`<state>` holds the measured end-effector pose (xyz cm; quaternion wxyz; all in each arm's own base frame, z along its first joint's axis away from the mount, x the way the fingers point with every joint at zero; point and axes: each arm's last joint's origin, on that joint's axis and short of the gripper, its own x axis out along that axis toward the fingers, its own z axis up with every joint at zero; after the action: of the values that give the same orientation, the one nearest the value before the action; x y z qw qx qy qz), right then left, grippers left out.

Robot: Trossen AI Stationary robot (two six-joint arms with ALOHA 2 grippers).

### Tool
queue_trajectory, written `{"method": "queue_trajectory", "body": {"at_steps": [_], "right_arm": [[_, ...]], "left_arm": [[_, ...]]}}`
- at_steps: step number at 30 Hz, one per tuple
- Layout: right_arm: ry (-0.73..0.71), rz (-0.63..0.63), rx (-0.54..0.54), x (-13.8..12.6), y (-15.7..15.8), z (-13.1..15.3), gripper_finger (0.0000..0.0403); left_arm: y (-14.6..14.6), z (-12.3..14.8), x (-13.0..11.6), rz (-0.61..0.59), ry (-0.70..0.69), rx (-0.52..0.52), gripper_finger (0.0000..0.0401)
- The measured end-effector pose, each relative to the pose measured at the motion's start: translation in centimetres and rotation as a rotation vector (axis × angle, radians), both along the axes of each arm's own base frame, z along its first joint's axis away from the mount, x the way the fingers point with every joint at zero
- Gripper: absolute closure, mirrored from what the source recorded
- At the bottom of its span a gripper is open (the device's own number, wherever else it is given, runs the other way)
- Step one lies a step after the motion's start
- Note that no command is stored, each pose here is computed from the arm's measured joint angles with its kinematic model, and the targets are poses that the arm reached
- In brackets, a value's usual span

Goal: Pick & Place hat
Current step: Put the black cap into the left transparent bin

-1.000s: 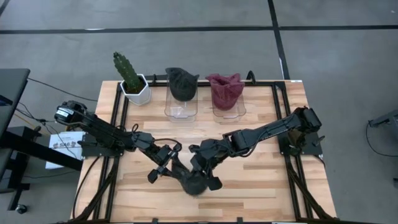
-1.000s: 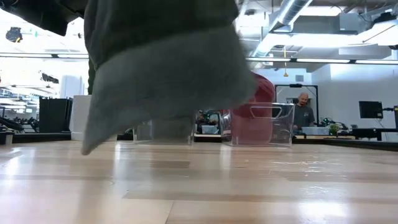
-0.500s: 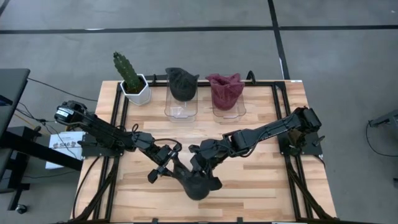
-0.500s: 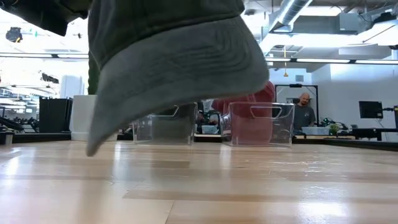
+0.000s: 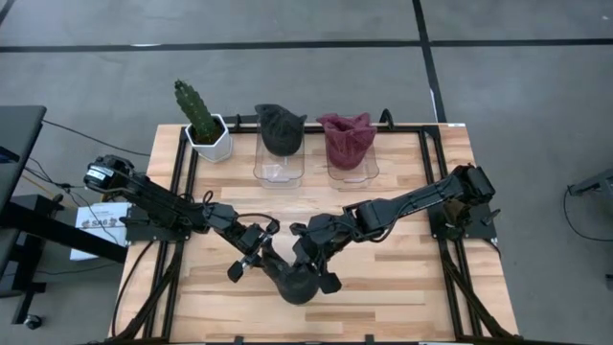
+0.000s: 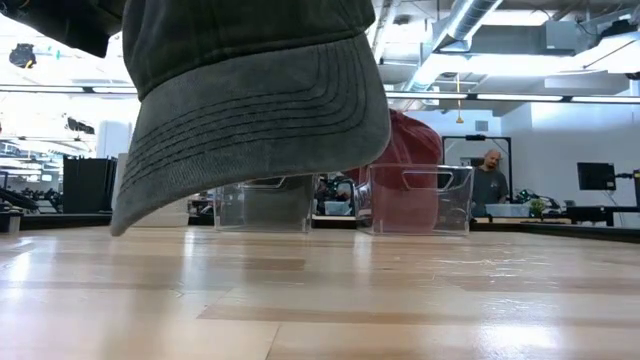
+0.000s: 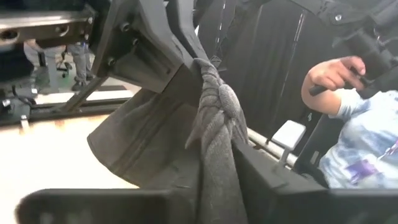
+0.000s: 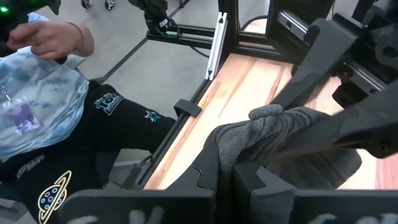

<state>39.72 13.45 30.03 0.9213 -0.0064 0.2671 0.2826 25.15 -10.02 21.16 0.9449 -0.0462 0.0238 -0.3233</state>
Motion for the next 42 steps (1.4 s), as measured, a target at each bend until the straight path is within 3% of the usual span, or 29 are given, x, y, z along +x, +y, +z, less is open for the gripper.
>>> {"method": "queue_trajectory", "body": {"at_steps": [5,12,18,30,36,42], "right_arm": [[-0.006,0.001,0.008,0.0,0.2,0.1,0.0403],[0.012,-0.052,0.028,-0.1,0.6,0.1,0.0378],[0.047,-0.16,-0.001,-0.4,1.0,-0.2,0.0314],[0.103,-0.144,-0.011,-1.0,1.7,-0.6,0.0197],[0.156,-0.143,-0.023,-1.7,1.9,-0.7,0.0193],[0.16,-0.142,-0.026,-3.6,2.4,1.2,0.0227]], "left_arm": [[0.0,0.1,0.0,0.0,-0.038,0.027,0.039],[0.0,0.1,0.0,-0.001,-0.038,0.027,0.0392],[0.0,0.1,0.0,-0.001,-0.038,0.028,0.0392],[0.1,-0.7,-0.3,-0.009,0.016,0.032,0.0392],[0.1,-0.9,-0.4,-0.008,0.036,0.016,0.0392],[0.1,-0.9,-0.4,0.0,0.046,0.004,0.0392]]}}
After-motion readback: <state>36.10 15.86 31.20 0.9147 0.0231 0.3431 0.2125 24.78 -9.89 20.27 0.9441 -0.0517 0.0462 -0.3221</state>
